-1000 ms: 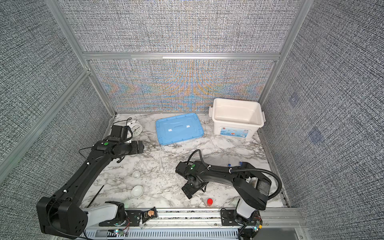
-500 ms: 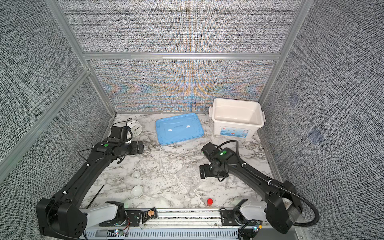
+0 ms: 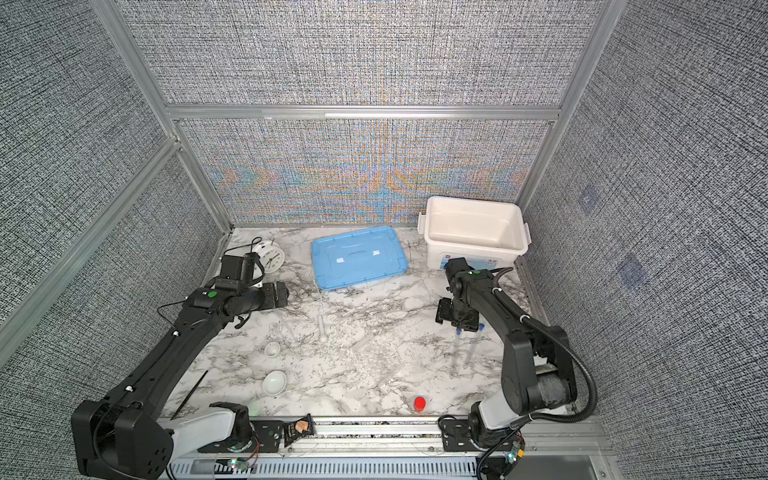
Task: Organize the chemistry lab equipment
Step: 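Move the right gripper to a blue-capped test tube and grasp it, then lift the blue-capped tube and carry it toward the acrylic rack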
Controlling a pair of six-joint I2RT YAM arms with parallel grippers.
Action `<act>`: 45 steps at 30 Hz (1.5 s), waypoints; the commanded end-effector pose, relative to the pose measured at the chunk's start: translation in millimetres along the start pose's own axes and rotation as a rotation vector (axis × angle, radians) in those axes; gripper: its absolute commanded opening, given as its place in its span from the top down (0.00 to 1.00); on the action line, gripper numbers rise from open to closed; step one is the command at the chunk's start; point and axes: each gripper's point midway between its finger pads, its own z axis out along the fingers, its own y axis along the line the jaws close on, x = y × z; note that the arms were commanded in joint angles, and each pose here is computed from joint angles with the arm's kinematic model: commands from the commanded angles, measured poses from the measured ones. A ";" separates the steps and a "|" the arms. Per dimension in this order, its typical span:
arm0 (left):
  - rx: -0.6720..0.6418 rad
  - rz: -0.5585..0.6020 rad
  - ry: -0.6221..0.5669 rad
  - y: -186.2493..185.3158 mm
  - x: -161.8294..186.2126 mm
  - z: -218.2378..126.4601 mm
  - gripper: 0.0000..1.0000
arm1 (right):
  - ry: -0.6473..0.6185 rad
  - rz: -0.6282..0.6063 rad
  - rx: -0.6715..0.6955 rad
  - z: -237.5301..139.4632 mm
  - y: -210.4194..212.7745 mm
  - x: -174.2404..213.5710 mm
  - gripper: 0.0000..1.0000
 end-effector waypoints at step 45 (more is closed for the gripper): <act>0.081 0.028 -0.073 -13.9 -11.6 -9.7 0.01 | 0.106 -0.028 -0.042 57.1 -11.2 0.1 0.77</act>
